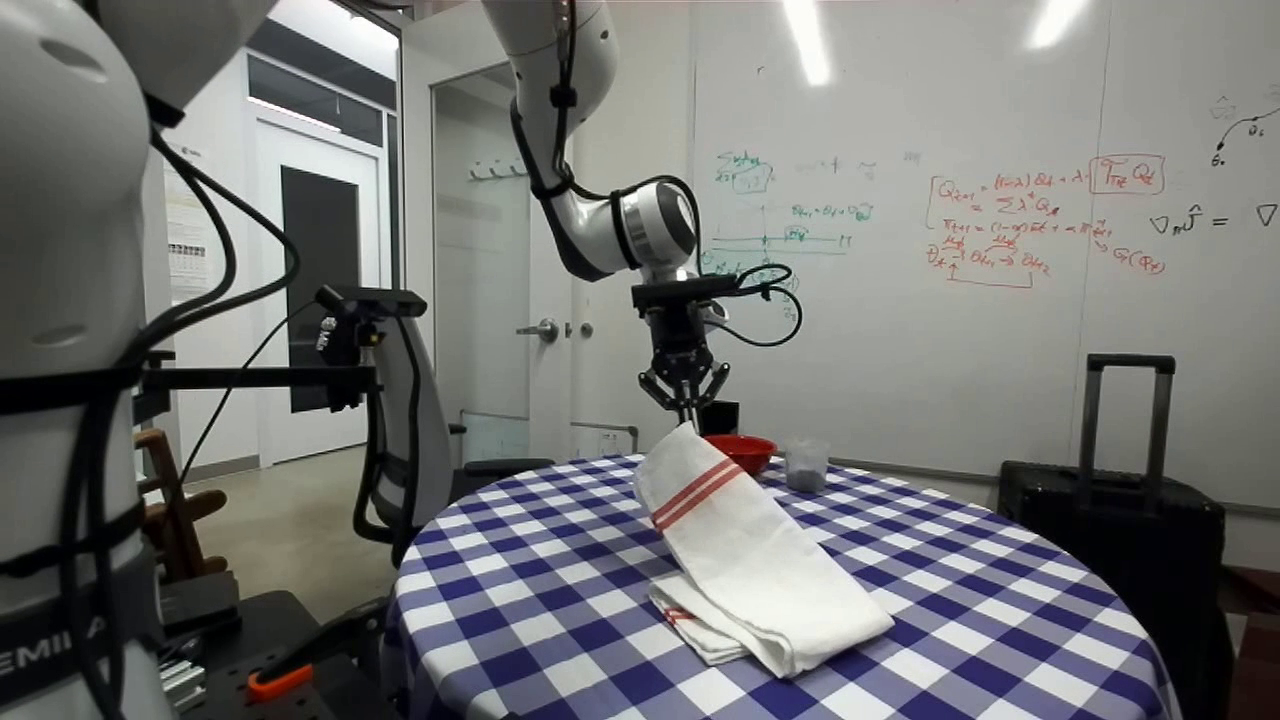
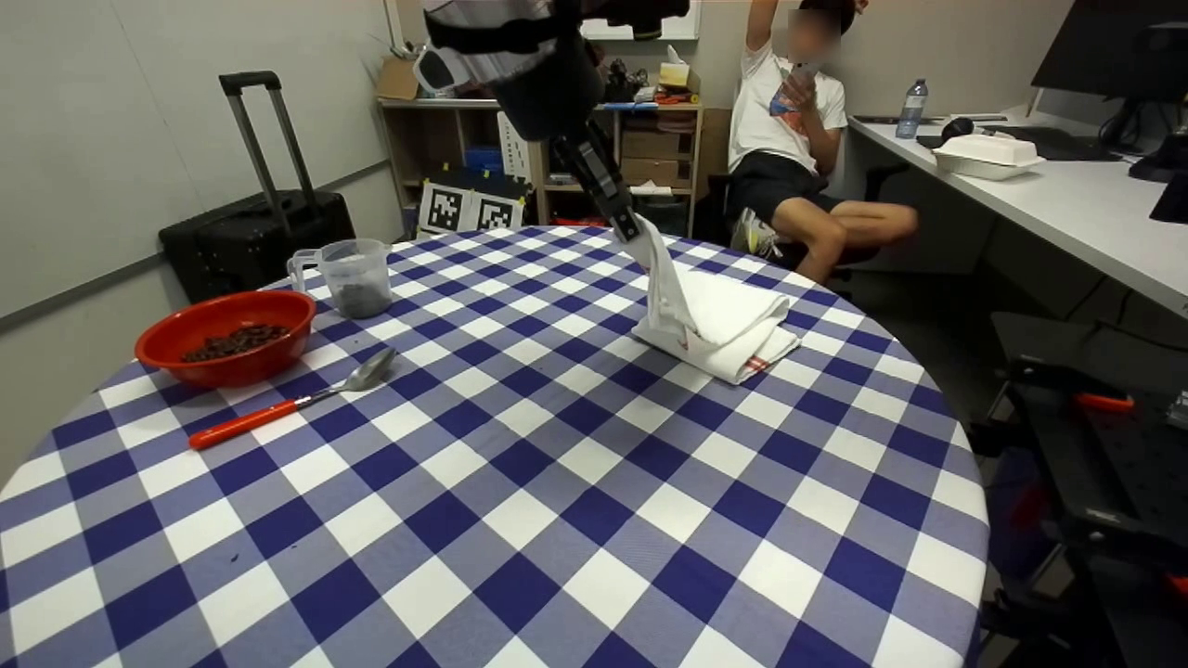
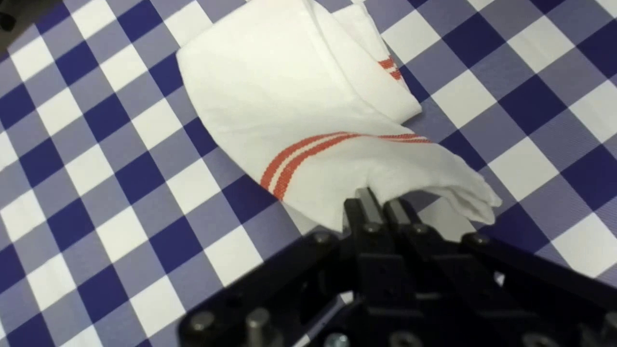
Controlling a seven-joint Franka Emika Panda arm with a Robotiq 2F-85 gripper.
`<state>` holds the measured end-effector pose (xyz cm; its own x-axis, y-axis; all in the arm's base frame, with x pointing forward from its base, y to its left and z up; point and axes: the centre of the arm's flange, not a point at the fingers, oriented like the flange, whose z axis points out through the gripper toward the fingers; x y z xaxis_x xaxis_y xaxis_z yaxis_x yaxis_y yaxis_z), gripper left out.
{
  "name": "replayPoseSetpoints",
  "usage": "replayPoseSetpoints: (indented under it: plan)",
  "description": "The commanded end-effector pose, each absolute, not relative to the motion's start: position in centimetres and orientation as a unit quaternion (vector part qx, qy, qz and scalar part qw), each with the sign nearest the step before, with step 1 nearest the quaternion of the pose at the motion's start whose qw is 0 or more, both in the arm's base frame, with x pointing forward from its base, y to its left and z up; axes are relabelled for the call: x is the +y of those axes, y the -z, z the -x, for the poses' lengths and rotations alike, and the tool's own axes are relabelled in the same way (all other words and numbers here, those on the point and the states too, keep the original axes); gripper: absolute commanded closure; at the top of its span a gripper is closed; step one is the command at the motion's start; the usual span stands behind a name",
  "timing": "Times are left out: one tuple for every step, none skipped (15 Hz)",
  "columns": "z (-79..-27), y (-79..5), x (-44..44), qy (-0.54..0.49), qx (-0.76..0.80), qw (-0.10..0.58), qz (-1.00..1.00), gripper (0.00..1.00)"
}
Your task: Fold the towel
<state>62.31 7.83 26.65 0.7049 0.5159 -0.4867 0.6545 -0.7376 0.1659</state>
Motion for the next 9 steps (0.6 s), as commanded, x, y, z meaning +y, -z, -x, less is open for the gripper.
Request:
replayPoseSetpoints:
  plan:
    - [-62.8, -26.4, 10.1, 0.231, 0.348, 0.127, -0.900, 0.99]
    - [-62.6, -26.3, 10.8, 0.233, 0.353, 0.117, -0.898, 0.99]
    - [-62.3, -26.2, 11.4, 0.234, 0.359, 0.112, -0.896, 0.99]
    - [-62.0, -26.1, 11.8, 0.235, 0.365, 0.106, -0.895, 0.99]
    - [-61.9, -26.2, 12.2, 0.237, 0.370, 0.101, -0.893, 0.99]
    - [-61.8, -26.4, 12.4, 0.234, 0.372, 0.098, -0.893, 0.99]
    - [-61.8, -26.5, 12.5, 0.234, 0.372, 0.093, -0.893, 0.99]
    - [-61.7, -26.4, 12.6, 0.236, 0.370, 0.092, -0.894, 0.99]
    - [-61.6, -26.1, 12.5, 0.239, 0.370, 0.094, -0.893, 0.99]
